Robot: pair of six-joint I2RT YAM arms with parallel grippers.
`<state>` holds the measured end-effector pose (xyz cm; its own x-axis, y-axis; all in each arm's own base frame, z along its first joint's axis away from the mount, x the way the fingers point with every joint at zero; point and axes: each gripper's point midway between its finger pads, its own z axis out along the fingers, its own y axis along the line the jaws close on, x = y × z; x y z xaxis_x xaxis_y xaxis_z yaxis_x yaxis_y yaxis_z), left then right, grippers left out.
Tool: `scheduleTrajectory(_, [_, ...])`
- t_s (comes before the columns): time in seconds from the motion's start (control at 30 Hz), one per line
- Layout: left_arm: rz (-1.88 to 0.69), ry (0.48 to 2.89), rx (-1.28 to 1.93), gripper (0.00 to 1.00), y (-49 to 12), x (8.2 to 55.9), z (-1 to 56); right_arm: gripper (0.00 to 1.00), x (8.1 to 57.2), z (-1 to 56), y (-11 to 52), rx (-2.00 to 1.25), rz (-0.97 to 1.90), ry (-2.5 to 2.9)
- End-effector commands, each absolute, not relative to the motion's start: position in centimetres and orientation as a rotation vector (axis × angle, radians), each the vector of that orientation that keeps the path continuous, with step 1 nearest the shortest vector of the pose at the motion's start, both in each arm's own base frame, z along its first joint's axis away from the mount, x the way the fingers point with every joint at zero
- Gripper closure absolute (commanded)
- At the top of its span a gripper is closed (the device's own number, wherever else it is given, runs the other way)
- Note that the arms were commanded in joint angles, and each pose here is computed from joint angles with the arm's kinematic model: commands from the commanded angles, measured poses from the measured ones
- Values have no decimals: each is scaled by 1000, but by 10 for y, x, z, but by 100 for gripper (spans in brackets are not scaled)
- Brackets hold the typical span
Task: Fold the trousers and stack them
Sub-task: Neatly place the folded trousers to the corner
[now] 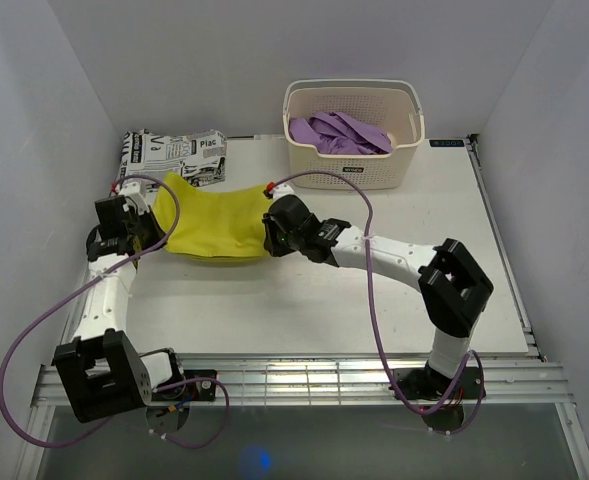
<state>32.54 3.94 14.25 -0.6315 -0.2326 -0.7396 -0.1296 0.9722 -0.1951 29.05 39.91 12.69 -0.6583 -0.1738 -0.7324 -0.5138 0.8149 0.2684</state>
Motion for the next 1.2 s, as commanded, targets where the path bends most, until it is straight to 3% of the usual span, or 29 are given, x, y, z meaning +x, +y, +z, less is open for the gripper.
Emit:
scheduleTrajectory(0.0, [-13, 2018, -190, 100, 71, 355, 218, 92, 333, 193, 413, -532, 522, 2007])
scheduleTrajectory(0.4, [11, 1659, -180, 100, 106, 406, 347, 92, 382, 314, 458, -586, 521, 1580])
scheduleTrajectory(0.53, [23, 1568, -212, 100, 127, 431, 359, 92, 409, 333, 486, -623, 504, 1441])
scheduleTrajectory(0.87, [54, 1465, -315, 100, 179, 490, 323, 92, 499, 340, 527, -474, 459, 1112])
scheduleTrajectory(0.9, [58, 1439, -319, 100, 183, 494, 323, 92, 509, 312, 534, -480, 450, 1115])
scheduleTrajectory(0.97, [54, 1446, -350, 100, 193, 504, 301, 92, 517, 328, 529, -425, 455, 1021])
scheduleTrajectory(1.17, [61, 1408, -390, 100, 218, 529, 263, 92, 548, 277, 516, -377, 472, 1010])
